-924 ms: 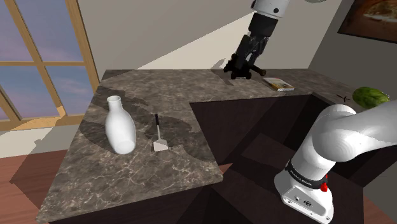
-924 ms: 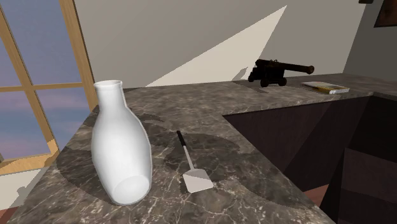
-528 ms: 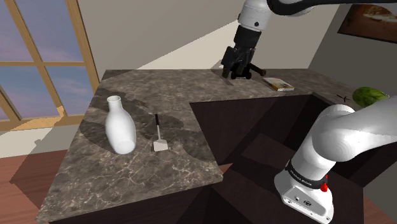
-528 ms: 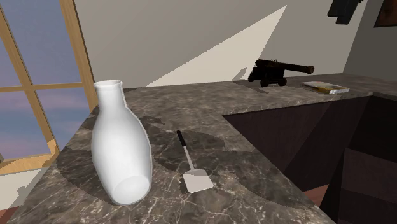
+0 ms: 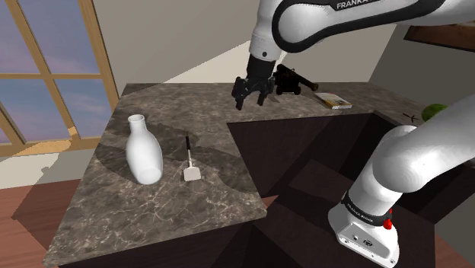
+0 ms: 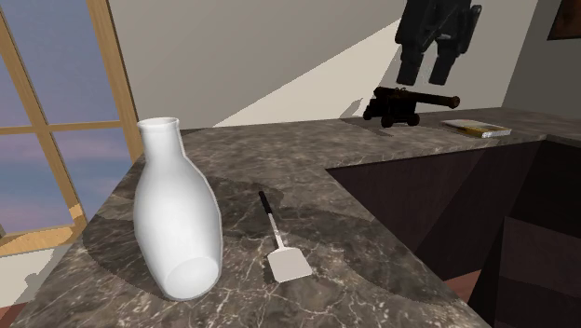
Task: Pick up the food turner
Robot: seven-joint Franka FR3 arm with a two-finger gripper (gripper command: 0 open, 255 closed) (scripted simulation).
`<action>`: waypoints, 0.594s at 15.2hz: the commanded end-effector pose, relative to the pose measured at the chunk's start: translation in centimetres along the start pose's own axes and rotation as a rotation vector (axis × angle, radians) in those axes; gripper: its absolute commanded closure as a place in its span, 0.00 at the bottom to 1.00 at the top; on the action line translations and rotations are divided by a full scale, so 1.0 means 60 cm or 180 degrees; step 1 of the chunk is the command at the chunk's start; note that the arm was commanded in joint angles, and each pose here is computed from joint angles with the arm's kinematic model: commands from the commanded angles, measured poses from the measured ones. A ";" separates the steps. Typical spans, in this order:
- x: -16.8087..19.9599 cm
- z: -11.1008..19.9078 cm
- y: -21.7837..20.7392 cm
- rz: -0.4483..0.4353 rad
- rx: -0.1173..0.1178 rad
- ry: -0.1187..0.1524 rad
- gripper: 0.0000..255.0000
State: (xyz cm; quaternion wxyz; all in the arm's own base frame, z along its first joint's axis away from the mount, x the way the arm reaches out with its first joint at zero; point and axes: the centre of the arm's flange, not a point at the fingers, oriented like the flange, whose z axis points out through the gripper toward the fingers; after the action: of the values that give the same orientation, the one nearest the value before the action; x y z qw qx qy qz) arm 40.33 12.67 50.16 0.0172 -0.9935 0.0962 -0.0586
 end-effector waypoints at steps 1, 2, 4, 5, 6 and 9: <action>0.015 0.037 -0.026 0.0098 -0.0016 -0.0007 0.00; 0.025 0.054 -0.037 0.0145 -0.0026 -0.0012 0.00; 0.045 0.088 -0.060 0.0237 -0.0047 -0.0022 0.00; 0.055 0.105 -0.071 0.0284 -0.0057 -0.0027 0.00; 0.065 0.122 -0.081 0.0330 -0.0067 -0.0032 0.00; 0.097 0.173 -0.112 0.0469 -0.0097 -0.0047 0.00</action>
State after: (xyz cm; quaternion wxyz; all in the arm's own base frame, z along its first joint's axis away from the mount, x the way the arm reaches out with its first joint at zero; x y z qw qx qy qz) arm 47.73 17.83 41.89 0.0074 -0.9856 0.1615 -0.0494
